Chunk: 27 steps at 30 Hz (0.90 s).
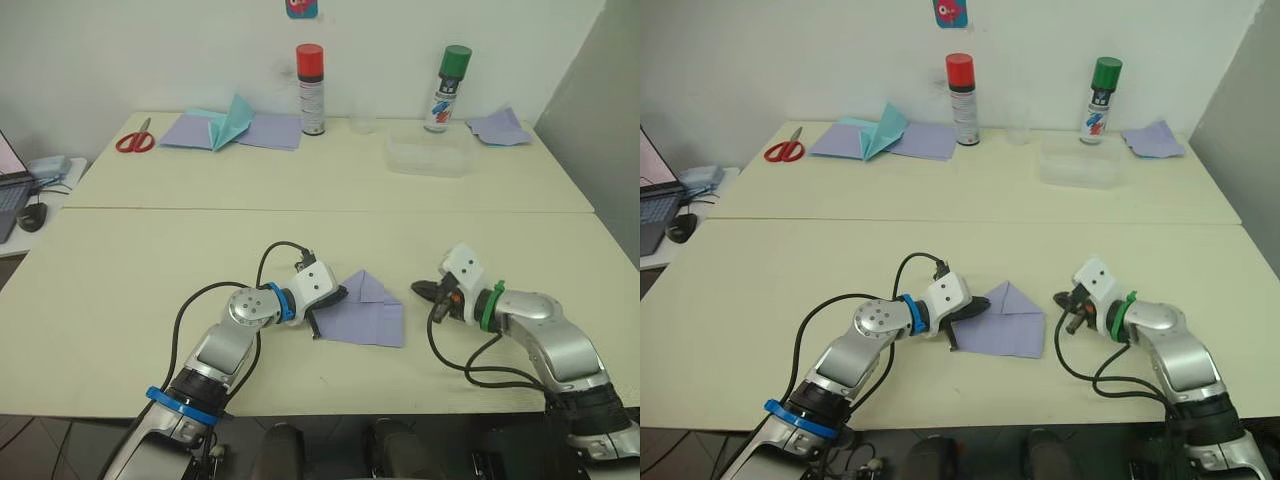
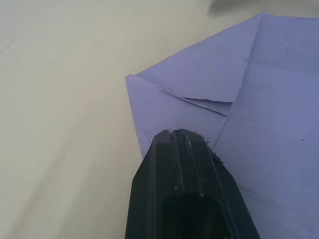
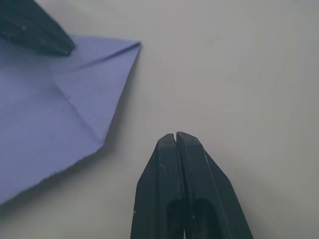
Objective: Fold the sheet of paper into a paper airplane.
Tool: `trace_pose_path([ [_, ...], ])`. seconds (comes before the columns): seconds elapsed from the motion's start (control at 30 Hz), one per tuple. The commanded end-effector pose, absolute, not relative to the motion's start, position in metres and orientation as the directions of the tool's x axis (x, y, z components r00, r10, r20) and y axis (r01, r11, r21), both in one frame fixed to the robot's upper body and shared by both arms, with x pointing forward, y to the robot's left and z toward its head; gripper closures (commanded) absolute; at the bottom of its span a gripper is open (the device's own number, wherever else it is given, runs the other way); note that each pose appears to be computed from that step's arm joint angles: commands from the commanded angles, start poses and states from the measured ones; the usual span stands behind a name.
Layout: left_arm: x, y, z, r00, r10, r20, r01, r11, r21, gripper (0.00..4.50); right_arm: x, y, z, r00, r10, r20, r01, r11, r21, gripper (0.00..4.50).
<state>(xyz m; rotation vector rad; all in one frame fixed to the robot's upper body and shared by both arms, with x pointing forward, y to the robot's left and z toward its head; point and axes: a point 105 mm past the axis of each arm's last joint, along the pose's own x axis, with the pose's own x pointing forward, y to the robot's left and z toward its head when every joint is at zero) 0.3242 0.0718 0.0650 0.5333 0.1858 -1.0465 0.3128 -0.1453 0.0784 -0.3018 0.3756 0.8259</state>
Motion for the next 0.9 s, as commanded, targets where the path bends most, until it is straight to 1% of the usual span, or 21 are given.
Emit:
trace_pose_path([
  [0.03, 0.315, 0.075, 0.035, 0.453, -0.746, -0.488, 0.891, 0.366, 0.267, 4.48, 0.307, -0.134, 0.077, 0.577, 0.694, -0.43, -0.795, 0.598, -0.101, 4.5],
  [0.17, 0.313, 0.075, 0.035, 0.446, -0.748, -0.492, 0.895, 0.362, 0.262, 4.48, 0.299, -0.123, 0.075, 0.535, 0.734, -0.418, -0.819, 0.571, -0.047, 4.5],
  [0.23, 0.312, 0.075, 0.034, 0.444, -0.748, -0.494, 0.896, 0.36, 0.26, 4.48, 0.3, -0.118, 0.078, 0.536, 0.743, -0.4, -0.82, 0.57, -0.041, 4.5],
  [0.37, 0.312, 0.076, 0.034, 0.447, -0.746, -0.494, 0.894, 0.367, 0.255, 4.48, 0.3, -0.102, 0.094, 0.529, 0.793, -0.303, -0.824, 0.565, 0.04, 4.5],
  [0.57, 0.311, 0.076, 0.034, 0.446, -0.744, -0.497, 0.895, 0.369, 0.251, 4.48, 0.304, -0.089, 0.109, 0.525, 0.817, -0.238, -0.832, 0.552, 0.06, 4.5],
  [0.9, 0.311, 0.076, 0.036, 0.451, -0.749, -0.485, 0.892, 0.393, 0.223, 4.48, 0.311, -0.061, 0.108, 0.505, 0.835, -0.219, -0.847, 0.528, 0.059, 4.5],
])
